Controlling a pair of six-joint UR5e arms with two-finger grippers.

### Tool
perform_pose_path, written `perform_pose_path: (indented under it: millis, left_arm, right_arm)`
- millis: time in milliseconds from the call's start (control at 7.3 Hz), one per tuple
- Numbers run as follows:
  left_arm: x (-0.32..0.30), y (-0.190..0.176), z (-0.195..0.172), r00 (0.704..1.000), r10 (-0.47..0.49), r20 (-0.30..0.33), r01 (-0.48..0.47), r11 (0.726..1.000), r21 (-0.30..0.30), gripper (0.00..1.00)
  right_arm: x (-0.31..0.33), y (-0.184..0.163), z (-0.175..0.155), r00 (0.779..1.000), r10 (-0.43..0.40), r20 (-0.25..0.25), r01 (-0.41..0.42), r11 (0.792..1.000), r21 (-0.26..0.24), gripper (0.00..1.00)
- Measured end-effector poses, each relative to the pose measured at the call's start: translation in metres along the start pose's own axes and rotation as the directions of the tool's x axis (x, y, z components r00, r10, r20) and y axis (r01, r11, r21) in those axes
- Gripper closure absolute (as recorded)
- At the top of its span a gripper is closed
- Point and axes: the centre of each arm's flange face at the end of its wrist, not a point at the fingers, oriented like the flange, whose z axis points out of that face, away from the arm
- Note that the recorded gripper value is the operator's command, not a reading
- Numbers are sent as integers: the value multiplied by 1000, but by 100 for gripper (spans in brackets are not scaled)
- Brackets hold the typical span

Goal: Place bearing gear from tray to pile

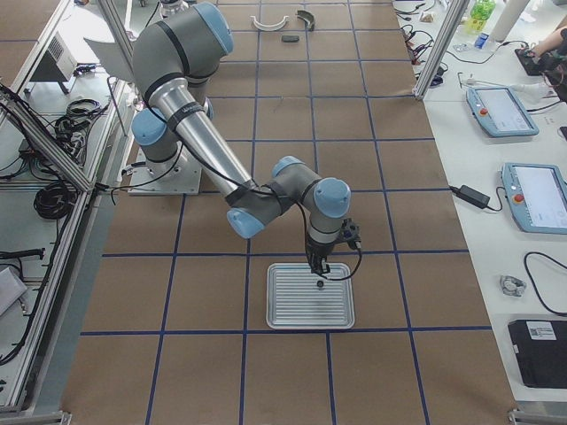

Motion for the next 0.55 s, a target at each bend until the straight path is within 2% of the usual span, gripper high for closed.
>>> perform_pose_path:
  millis: [274,548]
  left_arm:
    - [-2,0,-1,1000,-4,1,4,1000,2,0]
    - [-3,0,-2,1000,-5,3,5,1000,2,0]
  right_arm:
    - [-94,-62,-47,999,46,10,-46,999,-19,100]
    - [-223,-115,-77,993,120,23,-118,992,-41,100]
